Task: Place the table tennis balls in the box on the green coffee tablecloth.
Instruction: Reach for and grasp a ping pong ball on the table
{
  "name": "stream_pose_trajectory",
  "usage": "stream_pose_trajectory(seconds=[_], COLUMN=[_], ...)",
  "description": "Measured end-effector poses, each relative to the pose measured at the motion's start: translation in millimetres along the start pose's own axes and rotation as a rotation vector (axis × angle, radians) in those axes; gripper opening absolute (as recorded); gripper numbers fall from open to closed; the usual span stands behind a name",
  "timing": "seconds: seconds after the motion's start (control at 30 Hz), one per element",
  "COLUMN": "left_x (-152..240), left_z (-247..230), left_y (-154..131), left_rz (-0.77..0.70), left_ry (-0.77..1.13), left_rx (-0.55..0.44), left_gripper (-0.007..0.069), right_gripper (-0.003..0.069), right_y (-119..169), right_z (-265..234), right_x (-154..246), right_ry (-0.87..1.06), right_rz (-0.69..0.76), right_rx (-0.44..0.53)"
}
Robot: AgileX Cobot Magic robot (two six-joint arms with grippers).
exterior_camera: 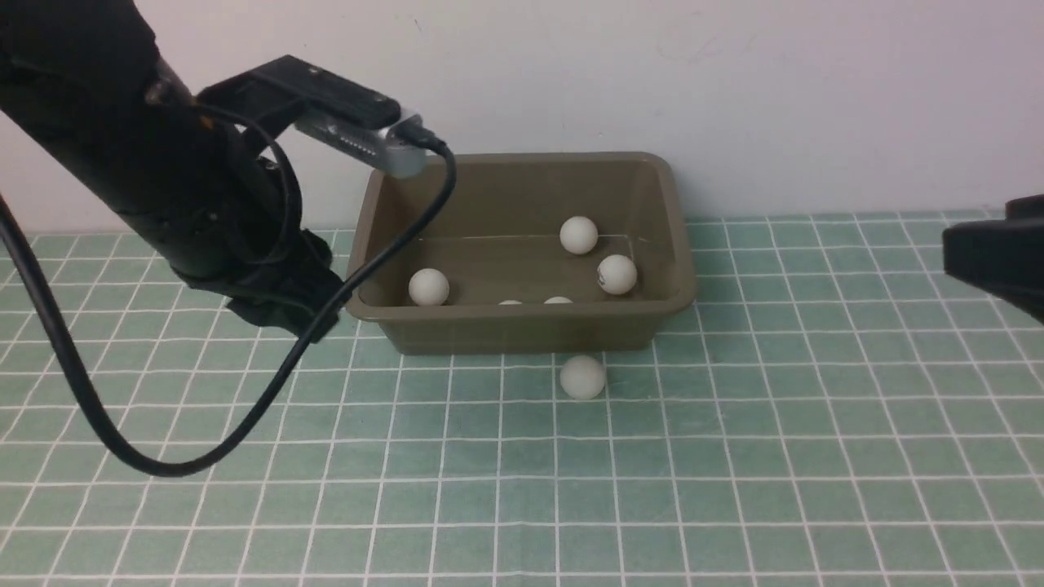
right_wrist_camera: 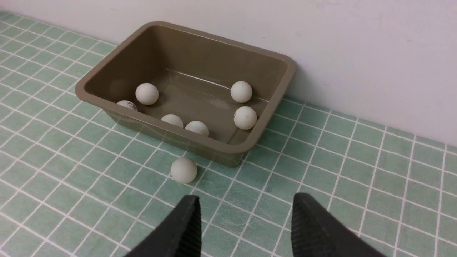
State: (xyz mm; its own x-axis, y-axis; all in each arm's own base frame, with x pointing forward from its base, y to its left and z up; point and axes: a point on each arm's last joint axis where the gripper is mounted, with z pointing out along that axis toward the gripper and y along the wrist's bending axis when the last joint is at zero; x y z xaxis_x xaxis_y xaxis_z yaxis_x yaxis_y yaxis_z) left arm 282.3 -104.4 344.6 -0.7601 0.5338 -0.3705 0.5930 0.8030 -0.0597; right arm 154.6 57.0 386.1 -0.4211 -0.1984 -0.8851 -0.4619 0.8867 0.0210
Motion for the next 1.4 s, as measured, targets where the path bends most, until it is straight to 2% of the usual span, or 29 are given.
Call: stream_pose_trajectory(seconds=[0.13, 0.23, 0.43, 0.67, 0.9, 1.03, 1.2, 1.4], left_x=[6, 7, 8, 8, 9, 11, 14, 14], left_z=[-4, -6, -6, -6, -10, -19, -27, -29], left_y=[13, 19, 20, 20, 19, 16, 14, 13], left_rz=[-0.04, -0.055, -0.058, -0.058, -0.054, -0.053, -0.052, -0.052], left_ry=[0.041, 0.058, 0.061, 0.062, 0.05, 0.027, 0.004, -0.001], left_rx=[-0.156, -0.227, -0.234, -0.233, -0.237, -0.243, -0.248, -0.248], left_gripper=[0.0237, 0.0237, 0.0237, 0.0237, 0.0237, 0.0237, 0.0237, 0.0237], right_gripper=[0.0325, 0.0325, 0.0325, 0.0325, 0.0325, 0.0327, 0.041, 0.0559], right_y=[2, 3, -3, -9, 28, 43, 50, 49], right_z=[14, 32, 70, 111, 160, 193, 225, 242], right_x=[-1, -1, 7, 15, 24, 41, 66, 78], right_ry=[0.02, 0.05, 0.157, 0.206, 0.212, 0.254, 0.332, 0.351], right_rz=[0.027, 0.087, 0.145, 0.198, 0.136, 0.127, 0.133, 0.173], right_rx=[-0.062, -0.119, -0.152, -0.143, -0.199, -0.2, -0.18, -0.149])
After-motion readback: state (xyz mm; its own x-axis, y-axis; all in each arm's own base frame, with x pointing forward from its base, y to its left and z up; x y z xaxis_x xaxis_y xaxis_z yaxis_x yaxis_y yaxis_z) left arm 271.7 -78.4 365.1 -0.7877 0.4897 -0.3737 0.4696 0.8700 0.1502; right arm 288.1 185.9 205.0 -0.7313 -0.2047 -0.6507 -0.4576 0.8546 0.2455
